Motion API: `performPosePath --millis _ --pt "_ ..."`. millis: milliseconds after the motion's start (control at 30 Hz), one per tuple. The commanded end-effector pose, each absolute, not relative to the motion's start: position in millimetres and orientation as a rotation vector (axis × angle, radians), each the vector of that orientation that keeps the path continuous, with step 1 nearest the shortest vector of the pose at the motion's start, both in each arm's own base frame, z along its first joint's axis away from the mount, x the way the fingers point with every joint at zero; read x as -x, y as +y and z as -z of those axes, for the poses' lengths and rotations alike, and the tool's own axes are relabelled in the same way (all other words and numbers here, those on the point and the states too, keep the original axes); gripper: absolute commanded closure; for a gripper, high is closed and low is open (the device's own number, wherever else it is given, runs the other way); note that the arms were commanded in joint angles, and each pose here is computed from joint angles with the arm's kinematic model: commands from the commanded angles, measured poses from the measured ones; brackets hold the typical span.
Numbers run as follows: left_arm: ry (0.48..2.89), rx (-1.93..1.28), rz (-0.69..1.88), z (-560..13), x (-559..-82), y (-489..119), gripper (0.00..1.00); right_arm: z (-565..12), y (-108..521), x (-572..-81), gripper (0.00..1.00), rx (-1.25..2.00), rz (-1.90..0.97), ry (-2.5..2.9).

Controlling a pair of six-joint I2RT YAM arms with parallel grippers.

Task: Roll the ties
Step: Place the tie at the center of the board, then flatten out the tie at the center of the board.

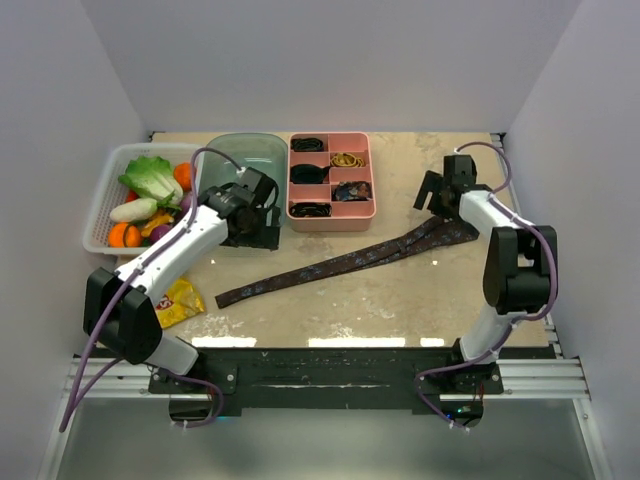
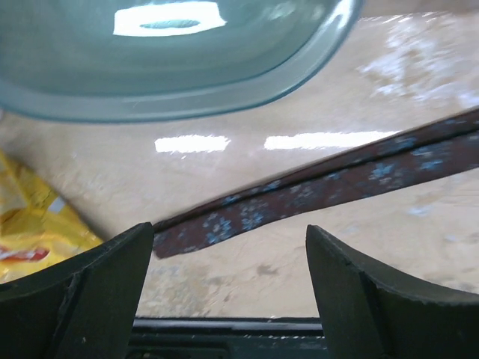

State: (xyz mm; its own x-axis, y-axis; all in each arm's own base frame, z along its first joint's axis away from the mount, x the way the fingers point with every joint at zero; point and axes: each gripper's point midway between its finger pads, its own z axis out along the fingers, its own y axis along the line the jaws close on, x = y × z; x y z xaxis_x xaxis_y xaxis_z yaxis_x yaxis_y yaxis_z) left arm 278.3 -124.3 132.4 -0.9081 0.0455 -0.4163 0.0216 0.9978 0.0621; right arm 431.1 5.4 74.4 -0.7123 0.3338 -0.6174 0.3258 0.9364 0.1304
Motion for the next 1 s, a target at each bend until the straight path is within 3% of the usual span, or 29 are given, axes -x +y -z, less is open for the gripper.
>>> performPosePath --millis 0,300,333,433,467,533,567,700,767,967 --pt "2.513 -0.123 0.236 -182 -309 -168 0.13 -76 -6 -448 0.10 -0.509 0.026 2.386" --pt "2.477 -0.180 0.429 -196 -315 -199 0.14 -49 -12 -457 0.16 -0.541 0.045 2.445" --pt "2.469 -0.183 0.440 -198 -316 -201 0.14 -43 -10 -455 0.27 -0.541 0.035 2.459" --pt "2.461 -0.189 0.450 -201 -319 -203 0.15 -34 -9 -453 0.35 -0.545 0.033 2.479" --pt "2.464 -0.192 0.445 -200 -319 -203 0.15 -32 -8 -452 0.51 -0.544 0.030 2.488" --pt "2.466 -0.192 0.443 -200 -319 -203 0.15 -33 -7 -452 0.51 -0.542 0.020 2.484" --pt "2.464 -0.191 0.441 -200 -319 -203 0.15 -36 -6 -453 0.58 -0.541 0.012 2.477" --pt "2.476 -0.192 0.443 -195 -317 -202 0.15 -42 -4 -455 0.93 -0.537 -0.007 2.463" --pt "2.478 -0.194 0.441 -194 -316 -202 0.16 -45 -3 -456 1.00 -0.535 -0.013 2.456" --pt "2.472 -0.192 0.440 -193 -316 -201 0.16 -68 -3 -456 1.00 -0.527 -0.031 2.403"
